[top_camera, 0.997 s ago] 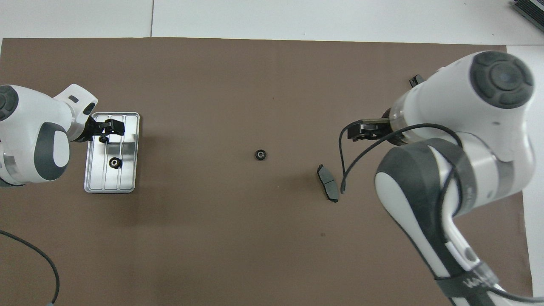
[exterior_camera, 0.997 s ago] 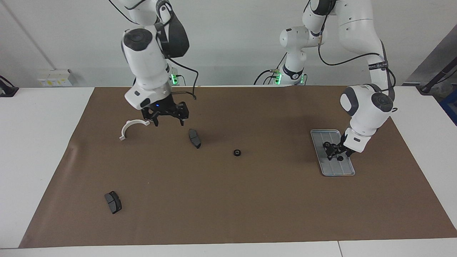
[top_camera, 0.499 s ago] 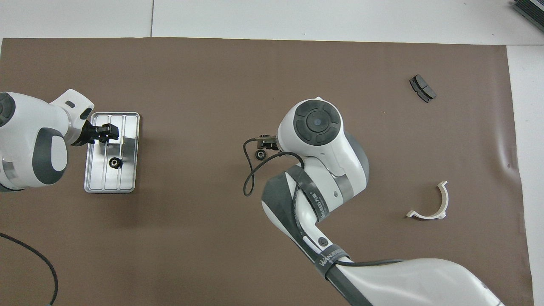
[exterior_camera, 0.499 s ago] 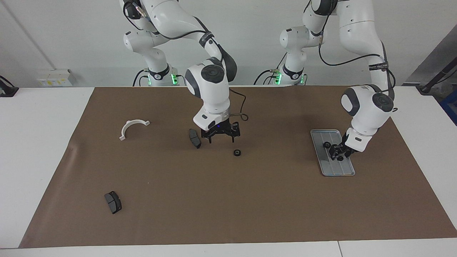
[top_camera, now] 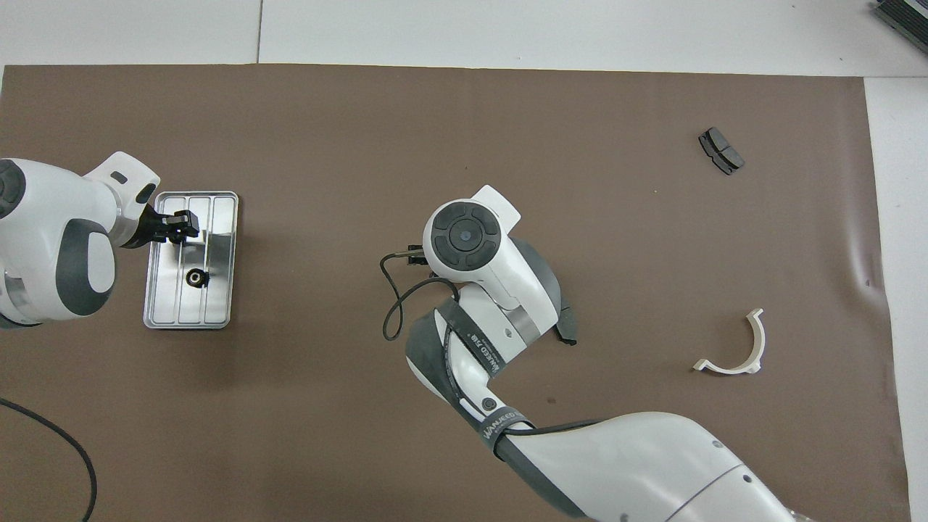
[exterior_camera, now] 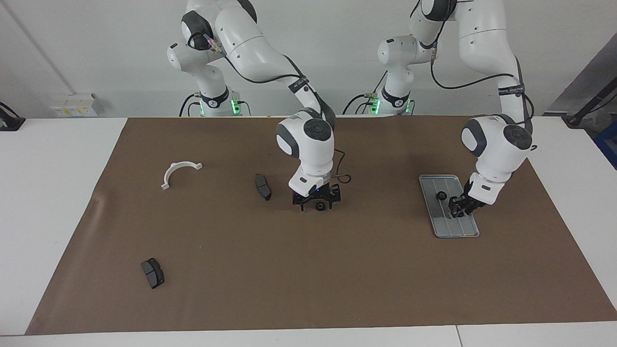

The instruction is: Place bearing gear from tray to pile

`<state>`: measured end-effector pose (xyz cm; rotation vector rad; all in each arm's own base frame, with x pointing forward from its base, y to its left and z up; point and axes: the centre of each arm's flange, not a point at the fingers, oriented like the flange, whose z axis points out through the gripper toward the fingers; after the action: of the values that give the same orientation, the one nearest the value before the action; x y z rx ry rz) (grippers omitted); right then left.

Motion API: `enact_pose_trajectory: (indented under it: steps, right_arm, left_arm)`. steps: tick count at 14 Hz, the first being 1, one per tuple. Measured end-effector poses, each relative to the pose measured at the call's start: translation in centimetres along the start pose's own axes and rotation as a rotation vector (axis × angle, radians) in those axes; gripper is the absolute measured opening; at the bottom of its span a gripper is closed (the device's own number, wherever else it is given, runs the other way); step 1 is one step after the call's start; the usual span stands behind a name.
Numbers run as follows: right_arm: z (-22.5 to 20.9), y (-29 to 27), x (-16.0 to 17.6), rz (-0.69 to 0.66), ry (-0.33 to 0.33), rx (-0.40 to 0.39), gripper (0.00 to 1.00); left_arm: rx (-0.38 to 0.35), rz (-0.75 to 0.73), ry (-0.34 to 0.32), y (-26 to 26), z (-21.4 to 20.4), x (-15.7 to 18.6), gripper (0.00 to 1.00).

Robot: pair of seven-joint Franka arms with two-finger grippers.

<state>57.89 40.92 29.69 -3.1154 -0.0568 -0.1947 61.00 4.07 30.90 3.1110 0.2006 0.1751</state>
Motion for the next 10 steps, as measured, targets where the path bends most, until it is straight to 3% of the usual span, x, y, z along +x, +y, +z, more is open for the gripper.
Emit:
enact_pose_trajectory:
  steps: [7, 9, 10]
  right_arm:
    - [0.5, -0.8, -0.9, -0.018, -0.010, -0.005, 1.00]
    - [1.1, -0.7, -1.2, -0.020, -0.020, -0.011, 0.96]
    - [1.1, -0.7, -1.3, -0.020, -0.021, -0.013, 0.85]
  left_arm:
    - [-0.001, -0.016, 0.019, -0.1, 0.5, 0.1, 0.41]
    - [-0.002, -0.019, 0.024, -0.1, 0.7, 0.1, 0.38]
    - [-0.002, -0.020, 0.024, -0.1, 0.9, 0.1, 0.35]
